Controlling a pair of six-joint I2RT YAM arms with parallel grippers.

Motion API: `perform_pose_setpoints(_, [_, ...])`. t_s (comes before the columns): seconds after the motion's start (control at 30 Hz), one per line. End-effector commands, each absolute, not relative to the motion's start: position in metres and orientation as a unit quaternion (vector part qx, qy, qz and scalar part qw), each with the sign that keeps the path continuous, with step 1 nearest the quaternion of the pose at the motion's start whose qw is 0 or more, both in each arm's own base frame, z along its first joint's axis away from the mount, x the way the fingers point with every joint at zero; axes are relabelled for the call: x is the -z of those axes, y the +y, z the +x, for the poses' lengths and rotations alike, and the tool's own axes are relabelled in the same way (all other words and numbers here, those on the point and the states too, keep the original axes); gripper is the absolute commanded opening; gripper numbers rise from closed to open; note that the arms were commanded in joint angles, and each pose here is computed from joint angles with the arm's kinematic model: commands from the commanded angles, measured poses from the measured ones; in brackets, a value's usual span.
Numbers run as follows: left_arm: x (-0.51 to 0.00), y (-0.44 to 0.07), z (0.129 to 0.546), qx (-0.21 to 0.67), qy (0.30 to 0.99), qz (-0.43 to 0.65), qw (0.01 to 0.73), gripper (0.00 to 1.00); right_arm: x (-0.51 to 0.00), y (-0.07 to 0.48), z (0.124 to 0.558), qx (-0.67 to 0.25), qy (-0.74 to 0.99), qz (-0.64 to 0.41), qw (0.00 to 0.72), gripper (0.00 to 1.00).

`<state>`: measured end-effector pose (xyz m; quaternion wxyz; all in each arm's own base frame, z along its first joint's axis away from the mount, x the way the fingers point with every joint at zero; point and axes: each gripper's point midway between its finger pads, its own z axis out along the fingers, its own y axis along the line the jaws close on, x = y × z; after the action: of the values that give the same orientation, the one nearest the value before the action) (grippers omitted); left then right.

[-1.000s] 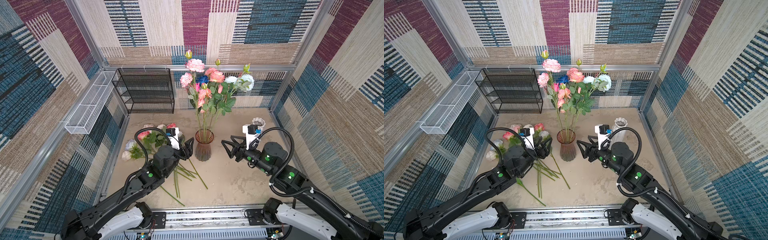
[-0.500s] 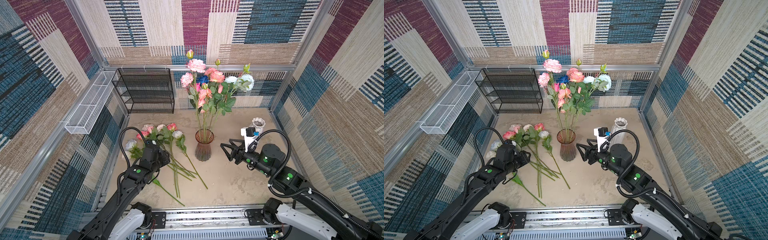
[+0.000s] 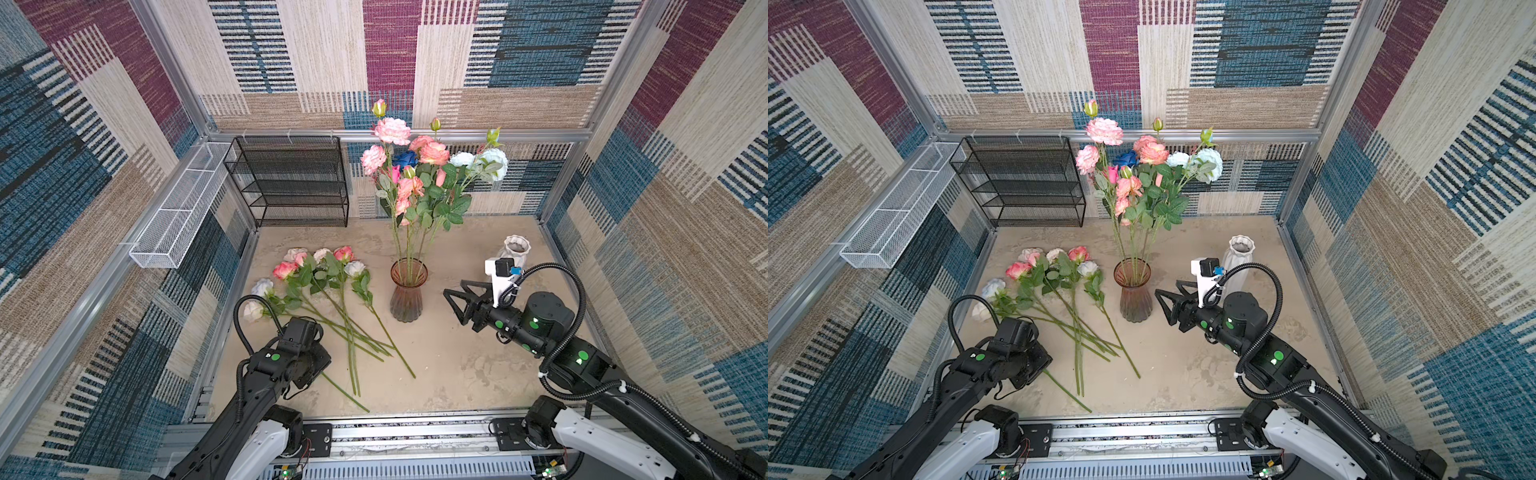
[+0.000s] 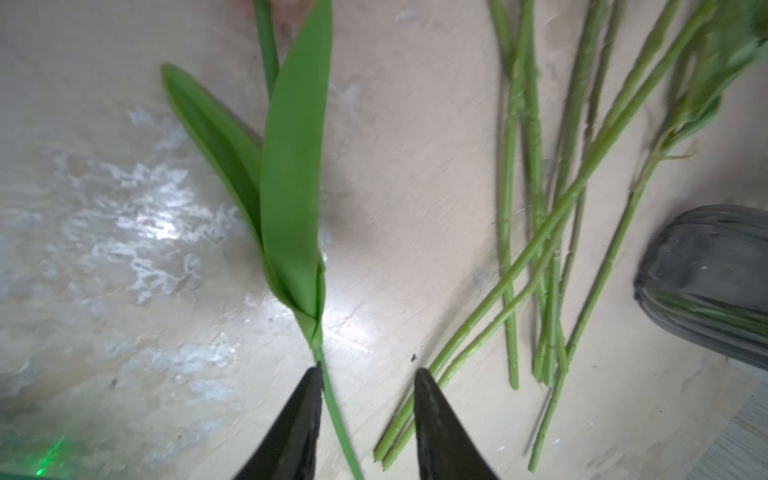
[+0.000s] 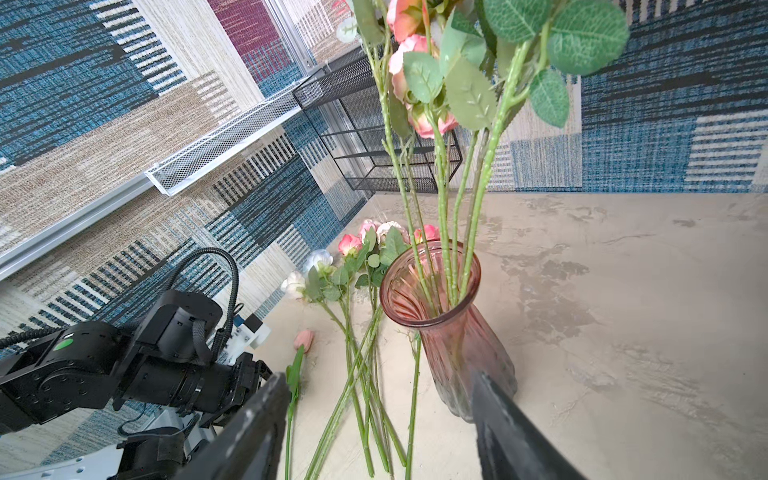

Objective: Arrange the flowers into the vase
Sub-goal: 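Open the left gripper and draw it back down to the flower pile, then grasp the pink tulip stem with the left gripper and lift it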

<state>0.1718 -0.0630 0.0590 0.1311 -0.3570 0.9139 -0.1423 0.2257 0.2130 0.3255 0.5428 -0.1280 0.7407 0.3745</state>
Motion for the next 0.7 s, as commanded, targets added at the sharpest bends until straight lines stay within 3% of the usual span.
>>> perform_pose_setpoints(0.0, [-0.051, -0.065, 0.161, 0.137, 0.912, -0.376, 0.093, 0.42, -0.33, 0.213, 0.228, -0.372, 0.735, -0.127, 0.553, 0.71])
perform_pose_setpoints(0.5, [-0.024, -0.062, 0.17, 0.07, 0.936, -0.343, 0.044, 0.38, -0.329, 0.204, 0.224, -0.365, 0.736, -0.12, 0.558, 0.71])
perform_pose_setpoints(0.67, [-0.012, -0.064, 0.175, 0.058, 0.942, -0.328, 0.028, 0.27, -0.328, 0.204, 0.224, -0.363, 0.737, -0.121, 0.557, 0.71])
